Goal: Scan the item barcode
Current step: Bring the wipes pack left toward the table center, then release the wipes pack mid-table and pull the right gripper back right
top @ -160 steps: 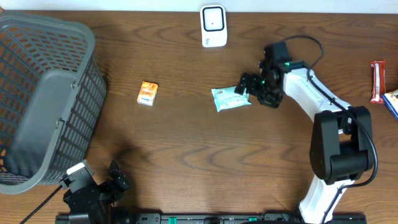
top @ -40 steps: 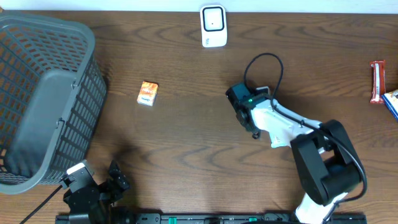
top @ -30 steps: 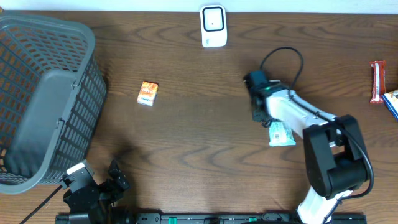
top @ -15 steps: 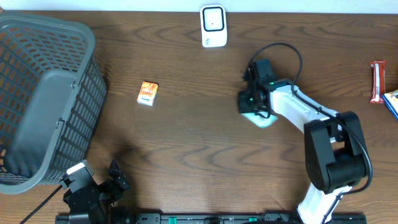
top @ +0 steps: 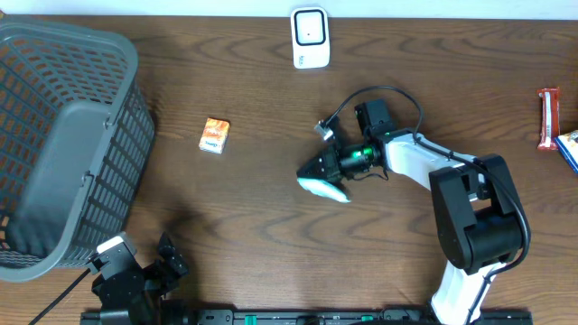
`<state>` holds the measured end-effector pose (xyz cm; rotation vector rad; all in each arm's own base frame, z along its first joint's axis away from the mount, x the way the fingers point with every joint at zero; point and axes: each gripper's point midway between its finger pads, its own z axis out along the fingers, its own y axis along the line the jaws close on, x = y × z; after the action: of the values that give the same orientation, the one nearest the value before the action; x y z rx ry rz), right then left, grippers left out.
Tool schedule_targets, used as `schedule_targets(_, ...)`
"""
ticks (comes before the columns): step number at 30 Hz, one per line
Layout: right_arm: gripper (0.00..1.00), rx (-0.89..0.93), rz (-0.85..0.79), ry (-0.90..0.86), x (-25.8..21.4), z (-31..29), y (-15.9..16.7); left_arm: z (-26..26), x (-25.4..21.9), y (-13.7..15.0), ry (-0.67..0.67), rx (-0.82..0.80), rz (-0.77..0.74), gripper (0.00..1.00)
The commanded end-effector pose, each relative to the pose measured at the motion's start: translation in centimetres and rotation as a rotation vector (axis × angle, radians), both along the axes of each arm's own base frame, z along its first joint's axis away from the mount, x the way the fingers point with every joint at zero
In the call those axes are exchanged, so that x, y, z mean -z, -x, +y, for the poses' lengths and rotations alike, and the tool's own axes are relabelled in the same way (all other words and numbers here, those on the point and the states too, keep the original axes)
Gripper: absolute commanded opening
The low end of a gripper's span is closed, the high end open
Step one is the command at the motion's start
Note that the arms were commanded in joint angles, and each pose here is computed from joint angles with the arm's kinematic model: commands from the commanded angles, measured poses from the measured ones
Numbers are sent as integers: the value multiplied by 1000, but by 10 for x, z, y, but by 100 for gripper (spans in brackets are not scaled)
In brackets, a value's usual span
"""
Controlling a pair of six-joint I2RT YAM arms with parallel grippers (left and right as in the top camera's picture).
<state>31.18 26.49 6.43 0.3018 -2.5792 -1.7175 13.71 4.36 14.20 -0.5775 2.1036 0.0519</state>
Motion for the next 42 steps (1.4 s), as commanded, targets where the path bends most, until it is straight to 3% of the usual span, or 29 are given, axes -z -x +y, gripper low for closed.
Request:
schedule_targets(1, 1, 123, 113, 41, -6, -8, -16, 1, -1, 0, -3, -9, -3, 98)
schedule_targets(4, 1, 168, 124, 54, -1, -11, -26, 1, -1, 0, -3, -9, -3, 98)
schedule_targets(8, 1, 223, 293, 25, -4, -7, -28, 1, -1, 0, -3, -9, -3, 98)
schedule_targets(12, 1, 205, 321, -110, -37, 10, -40, 1, -1, 0, -3, -9, -3, 98)
schedule_targets(17, 1, 251, 301, -115, -41, 12, -52, 1, -1, 0, -3, -9, -3, 98)
schedule_targets(26, 1, 243, 322, -59, -19, 24, -31, 1, -1, 0, -3, -9, -3, 98)
schedule_targets(35, 1, 178, 30, -54, -12, 43, -27, 1, -1, 0, -3, -9, -3, 98)
schedule_targets(42, 1, 224, 42, -6, 6, 21, -31, 1, -1, 0, -3, -9, -3, 98)
